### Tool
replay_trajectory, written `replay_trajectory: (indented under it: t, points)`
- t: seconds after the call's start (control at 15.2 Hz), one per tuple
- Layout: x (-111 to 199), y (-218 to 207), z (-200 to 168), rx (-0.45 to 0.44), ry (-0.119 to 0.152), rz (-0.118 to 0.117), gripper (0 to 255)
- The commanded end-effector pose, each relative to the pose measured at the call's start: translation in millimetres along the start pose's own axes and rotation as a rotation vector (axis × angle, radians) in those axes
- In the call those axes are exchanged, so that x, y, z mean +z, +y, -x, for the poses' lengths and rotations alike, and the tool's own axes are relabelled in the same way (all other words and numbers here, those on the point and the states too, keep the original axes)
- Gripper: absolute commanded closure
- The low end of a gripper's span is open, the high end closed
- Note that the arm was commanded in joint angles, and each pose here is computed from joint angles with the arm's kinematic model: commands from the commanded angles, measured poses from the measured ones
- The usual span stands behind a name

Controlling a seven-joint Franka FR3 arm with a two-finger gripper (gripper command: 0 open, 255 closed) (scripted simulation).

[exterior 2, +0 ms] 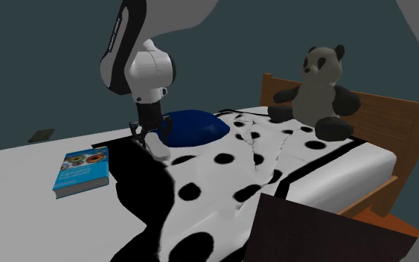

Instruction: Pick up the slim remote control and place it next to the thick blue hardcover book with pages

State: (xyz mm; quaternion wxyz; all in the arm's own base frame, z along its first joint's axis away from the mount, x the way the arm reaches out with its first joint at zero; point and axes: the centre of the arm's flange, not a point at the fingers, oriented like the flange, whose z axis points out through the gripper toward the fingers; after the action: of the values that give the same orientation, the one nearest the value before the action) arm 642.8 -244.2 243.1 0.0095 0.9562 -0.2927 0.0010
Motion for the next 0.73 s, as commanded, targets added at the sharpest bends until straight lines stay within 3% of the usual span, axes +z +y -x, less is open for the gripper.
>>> replay_trajectory:
  t: [0.0, 0.66]
  points:
    - [10.0, -0.4, -0.2, 0.000, 0.001, 0.000, 255]
    - [62.8, -1.3, 0.2, 0.000, 0.001, 0.000, 255]
